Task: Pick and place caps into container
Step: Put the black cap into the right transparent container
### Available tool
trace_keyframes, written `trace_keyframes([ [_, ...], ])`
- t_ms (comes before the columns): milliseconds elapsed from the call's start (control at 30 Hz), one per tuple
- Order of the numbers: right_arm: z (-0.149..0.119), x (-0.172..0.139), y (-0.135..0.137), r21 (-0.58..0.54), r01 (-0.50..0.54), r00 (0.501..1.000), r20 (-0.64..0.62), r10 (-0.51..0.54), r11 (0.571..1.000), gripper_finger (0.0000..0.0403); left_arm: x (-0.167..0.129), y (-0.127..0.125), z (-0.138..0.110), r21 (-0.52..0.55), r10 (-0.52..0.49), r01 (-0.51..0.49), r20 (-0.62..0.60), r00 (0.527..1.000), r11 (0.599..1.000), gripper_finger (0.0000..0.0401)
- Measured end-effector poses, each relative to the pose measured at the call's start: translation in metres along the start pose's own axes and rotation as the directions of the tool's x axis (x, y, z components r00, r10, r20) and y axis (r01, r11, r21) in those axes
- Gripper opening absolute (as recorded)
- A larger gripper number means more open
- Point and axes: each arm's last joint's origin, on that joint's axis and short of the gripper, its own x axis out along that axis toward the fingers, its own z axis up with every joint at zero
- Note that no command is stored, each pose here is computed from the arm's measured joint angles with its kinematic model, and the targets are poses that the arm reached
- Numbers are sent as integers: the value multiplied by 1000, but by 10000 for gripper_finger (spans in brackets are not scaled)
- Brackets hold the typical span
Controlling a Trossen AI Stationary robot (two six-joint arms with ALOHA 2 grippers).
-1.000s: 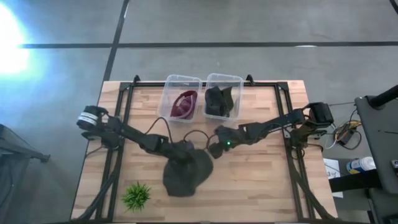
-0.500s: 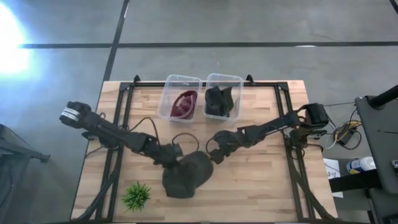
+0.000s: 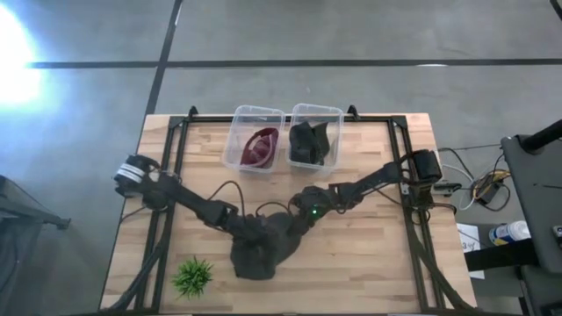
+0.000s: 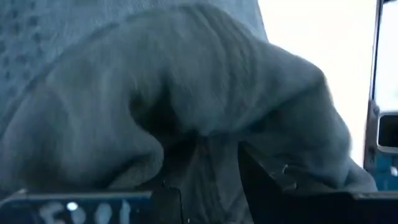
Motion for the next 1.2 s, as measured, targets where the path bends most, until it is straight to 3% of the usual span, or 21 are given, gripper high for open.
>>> trace_keyframes([
  [167,1,-8,13,-62,-41,999,15,42,997,177,8,0,10,-1,-5,5,31,999,1000,116],
  [367,3,-22,28,-94,-69,997,22,72,993,97,-15,-15,26,62,18,-29,173,985,998,116],
  [533,4,-38,49,-183,-115,990,56,127,976,20,-57,-29,37,83,51,-84,337,940,993,116],
  [700,3,-72,71,-273,-81,984,130,121,959,15,-118,-44,45,49,16,-46,488,873,998,116],
  [833,-2,-114,95,-371,-60,964,219,150,927,15,-175,-57,50,35,-54,41,635,770,999,116],
  [1000,-10,-178,124,-473,35,854,472,219,881,14,-230,-63,50,50,-64,40,783,619,998,116],
  [1100,-15,-211,132,-470,191,723,661,201,862,14,-249,-62,48,60,-51,2,829,557,998,116],
  [1200,-18,-237,133,-406,386,567,813,135,828,14,-259,-60,45,59,-35,-29,849,528,998,116],
])
